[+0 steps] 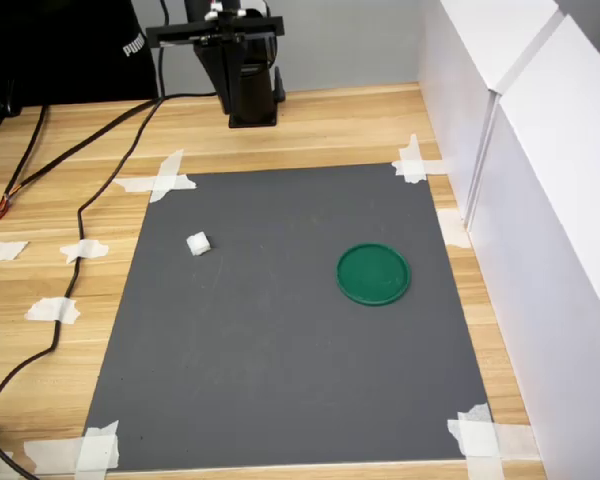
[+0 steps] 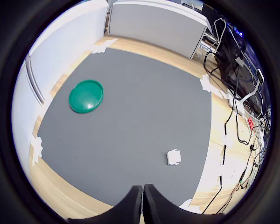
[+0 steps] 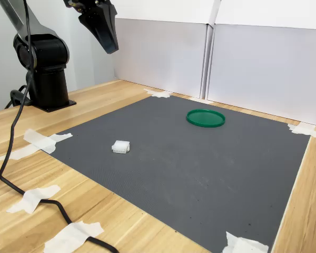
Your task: Grasp a white terminal and put it on the green lid.
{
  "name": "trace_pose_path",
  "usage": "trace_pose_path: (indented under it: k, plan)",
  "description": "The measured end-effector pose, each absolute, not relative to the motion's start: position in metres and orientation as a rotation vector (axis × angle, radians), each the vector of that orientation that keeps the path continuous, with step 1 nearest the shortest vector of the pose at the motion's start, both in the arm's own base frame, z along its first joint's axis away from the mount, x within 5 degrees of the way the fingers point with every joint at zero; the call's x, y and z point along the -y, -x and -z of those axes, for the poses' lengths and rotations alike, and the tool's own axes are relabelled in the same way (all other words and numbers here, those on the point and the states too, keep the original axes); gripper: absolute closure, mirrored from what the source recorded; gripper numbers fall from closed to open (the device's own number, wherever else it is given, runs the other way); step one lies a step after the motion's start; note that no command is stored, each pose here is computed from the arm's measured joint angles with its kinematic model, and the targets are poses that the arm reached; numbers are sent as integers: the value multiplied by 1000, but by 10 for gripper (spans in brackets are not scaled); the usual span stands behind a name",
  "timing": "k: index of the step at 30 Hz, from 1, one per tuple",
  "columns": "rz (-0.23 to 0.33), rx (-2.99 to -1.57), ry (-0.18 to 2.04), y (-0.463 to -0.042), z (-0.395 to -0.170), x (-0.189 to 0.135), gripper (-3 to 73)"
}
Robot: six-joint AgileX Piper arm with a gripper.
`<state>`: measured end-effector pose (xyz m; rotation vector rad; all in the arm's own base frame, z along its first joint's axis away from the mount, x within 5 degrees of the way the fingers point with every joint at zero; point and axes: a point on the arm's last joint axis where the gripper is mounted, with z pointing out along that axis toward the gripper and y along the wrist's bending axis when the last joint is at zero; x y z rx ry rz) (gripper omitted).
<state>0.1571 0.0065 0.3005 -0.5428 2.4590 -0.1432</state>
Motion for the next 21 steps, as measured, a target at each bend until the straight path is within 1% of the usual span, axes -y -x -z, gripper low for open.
trace_pose_path:
  k: [1, 3, 6, 7, 9, 11, 14, 16, 19, 21]
  plan:
    - [154, -2475, 552, -161, -300, -3, 702]
    - [156, -2502, 586, -165, -299, 3, 684]
    - [140, -2551, 660, -171, -296, 16, 623]
    - [127, -2561, 698, -171, -296, 18, 591]
    - [109, -2595, 743, -173, -293, 24, 508]
    - [103, -2617, 750, -174, -290, 30, 404]
    - [118, -2627, 767, -177, -289, 35, 244]
    - [139, -2629, 793, -180, -290, 38, 140]
    - [147, -2638, 819, -188, -291, 42, 29]
    - [141, -2647, 836, -194, -294, 43, -2]
